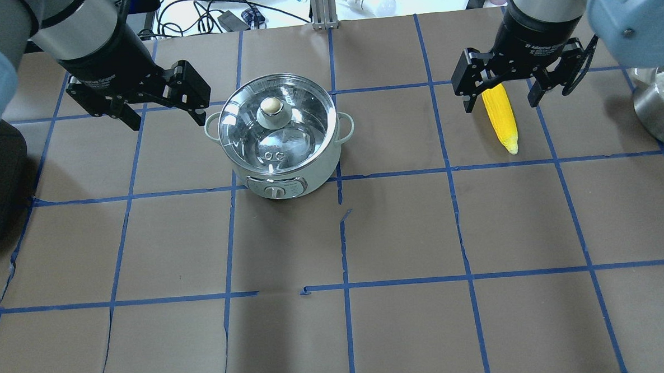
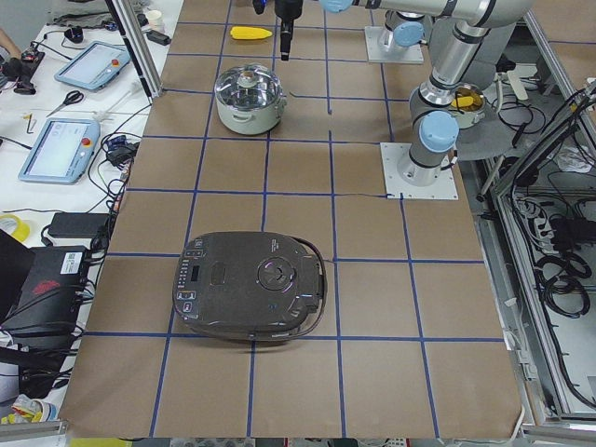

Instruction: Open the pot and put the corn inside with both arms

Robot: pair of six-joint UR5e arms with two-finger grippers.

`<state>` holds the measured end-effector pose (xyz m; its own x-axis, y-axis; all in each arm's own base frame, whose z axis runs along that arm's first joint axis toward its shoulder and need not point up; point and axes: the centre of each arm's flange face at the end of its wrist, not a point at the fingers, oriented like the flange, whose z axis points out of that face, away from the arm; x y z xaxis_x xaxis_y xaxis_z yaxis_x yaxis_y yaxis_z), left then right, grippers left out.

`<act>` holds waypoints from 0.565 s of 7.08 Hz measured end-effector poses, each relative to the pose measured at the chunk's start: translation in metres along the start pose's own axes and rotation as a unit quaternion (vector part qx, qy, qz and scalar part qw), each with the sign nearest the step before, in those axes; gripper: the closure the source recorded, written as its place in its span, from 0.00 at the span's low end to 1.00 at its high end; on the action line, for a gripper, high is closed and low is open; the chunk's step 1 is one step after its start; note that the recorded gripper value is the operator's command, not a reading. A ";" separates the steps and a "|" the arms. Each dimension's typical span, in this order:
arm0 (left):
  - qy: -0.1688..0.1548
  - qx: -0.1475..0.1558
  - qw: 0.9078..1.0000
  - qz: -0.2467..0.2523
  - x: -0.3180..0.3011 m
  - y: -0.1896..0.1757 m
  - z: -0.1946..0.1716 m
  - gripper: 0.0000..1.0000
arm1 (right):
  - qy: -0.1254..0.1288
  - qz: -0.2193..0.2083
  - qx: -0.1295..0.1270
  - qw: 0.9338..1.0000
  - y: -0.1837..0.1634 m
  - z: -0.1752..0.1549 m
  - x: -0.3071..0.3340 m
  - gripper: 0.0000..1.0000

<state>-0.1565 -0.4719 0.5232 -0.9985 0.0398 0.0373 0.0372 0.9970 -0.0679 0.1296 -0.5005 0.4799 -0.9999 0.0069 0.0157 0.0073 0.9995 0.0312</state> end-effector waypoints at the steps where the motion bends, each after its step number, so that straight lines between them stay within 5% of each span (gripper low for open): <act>1: -0.001 0.001 1.000 0.000 0.000 0.001 -0.001 0.00 | 0.000 0.000 0.000 1.000 0.000 0.000 0.000 0.00; 4: -0.002 0.002 1.000 -0.001 -0.001 0.002 -0.003 0.00 | 0.000 0.000 0.000 1.000 -0.001 0.001 0.000 0.00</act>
<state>-0.1555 -0.4700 0.5257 -0.9987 0.0385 0.0333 0.0360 0.9967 -0.0722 0.1296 -0.5011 0.4791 -0.9999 0.0060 0.0162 0.0065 0.9995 0.0317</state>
